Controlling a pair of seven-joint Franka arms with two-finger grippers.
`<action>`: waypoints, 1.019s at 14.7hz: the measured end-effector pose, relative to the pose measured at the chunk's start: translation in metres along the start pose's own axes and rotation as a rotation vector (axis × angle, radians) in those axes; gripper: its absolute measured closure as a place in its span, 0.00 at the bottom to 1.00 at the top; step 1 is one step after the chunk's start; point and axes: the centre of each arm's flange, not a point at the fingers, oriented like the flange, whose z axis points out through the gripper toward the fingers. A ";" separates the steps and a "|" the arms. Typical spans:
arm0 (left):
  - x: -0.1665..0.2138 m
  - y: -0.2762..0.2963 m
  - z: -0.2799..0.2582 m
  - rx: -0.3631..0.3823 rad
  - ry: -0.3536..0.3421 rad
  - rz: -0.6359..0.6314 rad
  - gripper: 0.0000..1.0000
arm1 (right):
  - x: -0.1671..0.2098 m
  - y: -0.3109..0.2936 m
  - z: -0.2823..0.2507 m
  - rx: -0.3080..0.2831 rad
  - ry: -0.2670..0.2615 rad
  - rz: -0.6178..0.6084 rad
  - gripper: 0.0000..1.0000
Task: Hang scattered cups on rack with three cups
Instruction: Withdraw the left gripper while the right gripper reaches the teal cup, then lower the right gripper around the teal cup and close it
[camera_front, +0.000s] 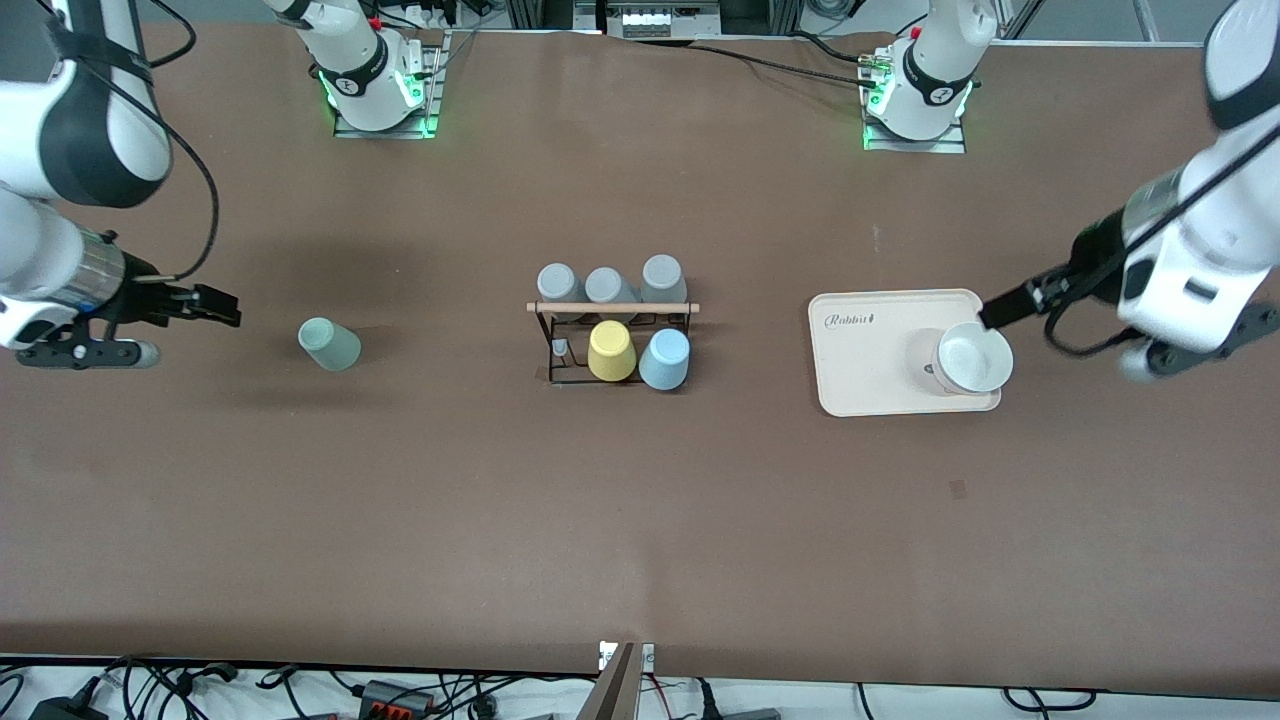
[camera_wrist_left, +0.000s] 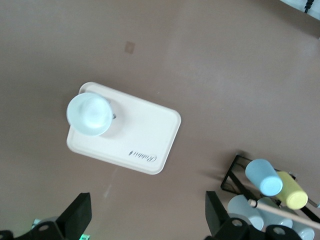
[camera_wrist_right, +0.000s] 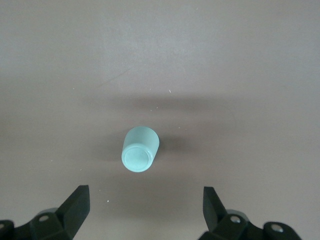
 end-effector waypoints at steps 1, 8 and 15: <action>-0.005 -0.011 0.001 0.002 -0.002 -0.001 0.00 | -0.001 -0.003 0.016 0.000 0.006 -0.005 0.00; -0.038 -0.054 0.021 0.040 0.003 0.099 0.00 | -0.001 -0.052 0.134 -0.010 -0.040 0.030 0.00; -0.049 -0.041 0.020 0.094 0.028 0.140 0.00 | -0.001 -0.043 0.174 -0.014 -0.089 0.053 0.00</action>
